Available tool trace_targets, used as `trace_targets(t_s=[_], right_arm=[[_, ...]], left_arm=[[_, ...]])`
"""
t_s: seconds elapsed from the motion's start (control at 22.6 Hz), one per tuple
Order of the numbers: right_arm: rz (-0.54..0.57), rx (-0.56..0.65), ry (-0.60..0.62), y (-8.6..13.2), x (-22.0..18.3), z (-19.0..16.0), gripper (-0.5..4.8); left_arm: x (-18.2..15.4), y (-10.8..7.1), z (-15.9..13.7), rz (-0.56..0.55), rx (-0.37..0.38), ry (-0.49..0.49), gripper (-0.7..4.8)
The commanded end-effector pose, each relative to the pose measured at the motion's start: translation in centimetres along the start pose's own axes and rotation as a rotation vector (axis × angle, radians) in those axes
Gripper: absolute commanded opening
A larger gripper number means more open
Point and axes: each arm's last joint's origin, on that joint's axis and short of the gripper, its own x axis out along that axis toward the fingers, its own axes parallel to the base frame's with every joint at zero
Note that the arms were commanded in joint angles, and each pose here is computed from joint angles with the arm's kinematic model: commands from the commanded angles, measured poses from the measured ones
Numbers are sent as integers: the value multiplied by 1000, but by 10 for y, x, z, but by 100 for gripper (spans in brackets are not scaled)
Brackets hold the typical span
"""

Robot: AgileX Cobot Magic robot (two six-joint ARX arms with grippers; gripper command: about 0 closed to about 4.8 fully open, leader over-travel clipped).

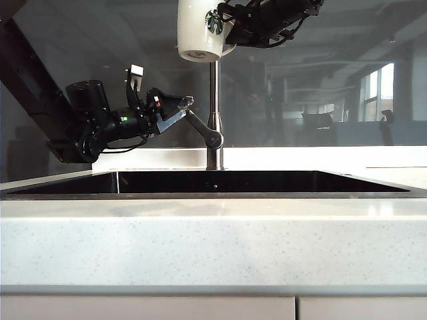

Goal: Pick up the mug next to the sink, go to the faucet to get some water, pour the water into the sink, and finally put the mug back to its place.

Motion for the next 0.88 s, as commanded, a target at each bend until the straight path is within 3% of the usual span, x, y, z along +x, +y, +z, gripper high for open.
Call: trace_targets(t_s=[0.04,0.35,0.62,0.88], right_arm=[[24,-3,-91,4,-5,19,-3],[24,-3,-91,4,-5,19,-3],[23,-5,-99,4,-6,20,-3],[24,-8,-114,4,-6,21,-3]], left_arm=[[0,6,-1,78,5,11,399],[-20,15,8,37,-23,42,399],[-38,25,19,105,2,-2,399],[-24,21,12,113,2,10,399]])
